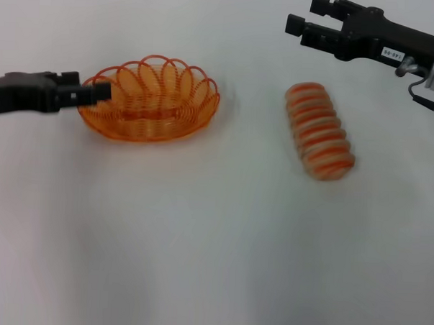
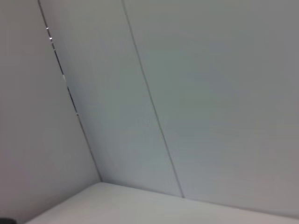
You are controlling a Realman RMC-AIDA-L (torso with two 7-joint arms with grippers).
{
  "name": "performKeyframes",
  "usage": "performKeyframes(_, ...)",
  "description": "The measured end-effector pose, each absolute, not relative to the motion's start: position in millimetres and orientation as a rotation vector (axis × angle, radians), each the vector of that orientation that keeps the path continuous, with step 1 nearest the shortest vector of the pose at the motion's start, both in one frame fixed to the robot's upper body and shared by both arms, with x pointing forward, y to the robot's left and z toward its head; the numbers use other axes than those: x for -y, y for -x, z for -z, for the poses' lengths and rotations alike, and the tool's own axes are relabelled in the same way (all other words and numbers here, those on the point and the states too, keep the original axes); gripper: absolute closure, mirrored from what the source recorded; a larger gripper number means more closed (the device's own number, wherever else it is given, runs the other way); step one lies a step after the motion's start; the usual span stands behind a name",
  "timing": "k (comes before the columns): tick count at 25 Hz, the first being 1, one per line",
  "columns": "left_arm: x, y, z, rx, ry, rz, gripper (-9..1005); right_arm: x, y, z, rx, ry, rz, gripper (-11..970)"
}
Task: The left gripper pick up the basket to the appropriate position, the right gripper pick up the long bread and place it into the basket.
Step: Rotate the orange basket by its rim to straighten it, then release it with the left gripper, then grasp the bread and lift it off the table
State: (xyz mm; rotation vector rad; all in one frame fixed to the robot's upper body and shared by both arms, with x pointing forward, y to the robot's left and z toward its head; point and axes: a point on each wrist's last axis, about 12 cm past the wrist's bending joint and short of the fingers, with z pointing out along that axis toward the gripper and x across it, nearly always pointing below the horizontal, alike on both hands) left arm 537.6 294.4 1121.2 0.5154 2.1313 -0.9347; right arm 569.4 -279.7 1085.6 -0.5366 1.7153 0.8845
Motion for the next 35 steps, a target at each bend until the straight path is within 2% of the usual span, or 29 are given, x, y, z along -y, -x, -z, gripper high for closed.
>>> performKeyframes(5,-308,-509,-1114,-1.949,-0.749,0.977,170,294,-569,-1102,-1.803,0.451,-1.019,153)
performKeyframes(14,-313,-473,-1090,-1.845,-0.992,0.956,176,325,-581,-1134,-2.106,0.256,-1.151,154)
performKeyframes(21,-320,-463,-1085,-1.789,-1.005,0.909,172,311,-601,-1158,-2.352,0.245,-1.093,155)
performKeyframes(35,-322,-455,-1079,-1.757,-1.012,0.901,172,289,-615,-1162,-2.624,0.276,-0.936,154)
